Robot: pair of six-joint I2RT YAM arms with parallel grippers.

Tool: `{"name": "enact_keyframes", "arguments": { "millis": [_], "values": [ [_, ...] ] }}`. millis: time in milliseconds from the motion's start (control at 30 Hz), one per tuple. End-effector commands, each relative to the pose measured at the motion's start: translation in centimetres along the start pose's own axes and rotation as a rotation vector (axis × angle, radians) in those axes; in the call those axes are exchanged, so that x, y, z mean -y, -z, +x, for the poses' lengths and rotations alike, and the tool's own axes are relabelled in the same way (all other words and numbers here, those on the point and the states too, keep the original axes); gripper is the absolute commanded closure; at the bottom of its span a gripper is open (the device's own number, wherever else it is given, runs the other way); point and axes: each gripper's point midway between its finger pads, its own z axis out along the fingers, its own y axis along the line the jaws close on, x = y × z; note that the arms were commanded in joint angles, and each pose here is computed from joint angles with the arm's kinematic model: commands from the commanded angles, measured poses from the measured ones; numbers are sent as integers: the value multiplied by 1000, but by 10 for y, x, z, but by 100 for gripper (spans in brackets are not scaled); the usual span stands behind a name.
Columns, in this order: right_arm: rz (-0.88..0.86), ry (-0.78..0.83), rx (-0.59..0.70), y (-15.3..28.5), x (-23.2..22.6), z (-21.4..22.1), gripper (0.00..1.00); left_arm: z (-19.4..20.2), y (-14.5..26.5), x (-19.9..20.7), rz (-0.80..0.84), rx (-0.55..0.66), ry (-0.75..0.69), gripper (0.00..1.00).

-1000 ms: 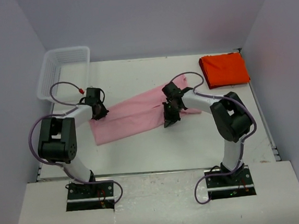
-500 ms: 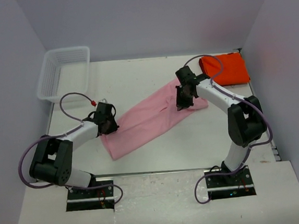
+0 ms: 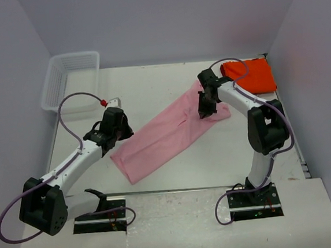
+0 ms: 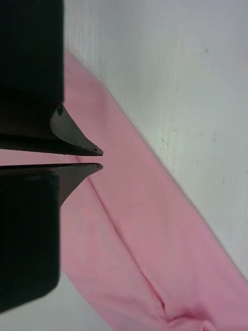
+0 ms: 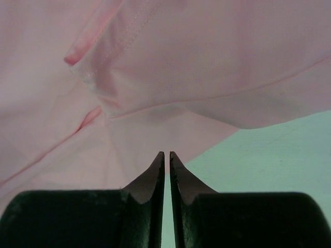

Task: Fold and stack the t-shirts
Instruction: Rotate the tshirt 90 degrees

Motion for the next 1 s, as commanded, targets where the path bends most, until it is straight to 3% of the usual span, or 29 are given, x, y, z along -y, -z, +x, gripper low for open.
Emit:
{"name": "enact_keyframes", "arguments": {
  "millis": [0,33,67,167,267,333,500,533,633,667,767,967],
  "values": [
    [-59,13,78,29,-10,-14,91,-24,-5,62,262,18,-137,91],
    [-81,13,78,32,-13,-12,91,-31,-8,84,357,25,-160,97],
    [-110,8,62,33,-17,-6,92,-9,-21,102,455,-85,-214,100],
    [-191,-6,100,54,-27,-4,100,-16,-34,163,670,-156,-292,100],
    [-266,-5,129,69,-34,2,100,-11,-51,187,734,-187,-317,100],
    [-282,-1,137,78,-33,7,100,-22,-42,219,913,-152,-335,100],
    [-238,25,129,84,-23,12,100,3,-56,266,1103,-277,-379,100],
    [-236,29,136,86,-21,13,100,25,-62,268,1166,-369,-377,100],
    [-233,30,143,87,-19,14,100,35,-63,286,1263,-415,-393,100],
    [-227,32,142,87,-17,15,100,54,-67,288,1293,-482,-381,100],
    [-203,27,137,84,-11,20,100,65,-83,298,1302,-531,-368,100],
    [-230,24,159,97,-11,26,100,83,-133,288,1138,-583,-373,100]
  ]
}}
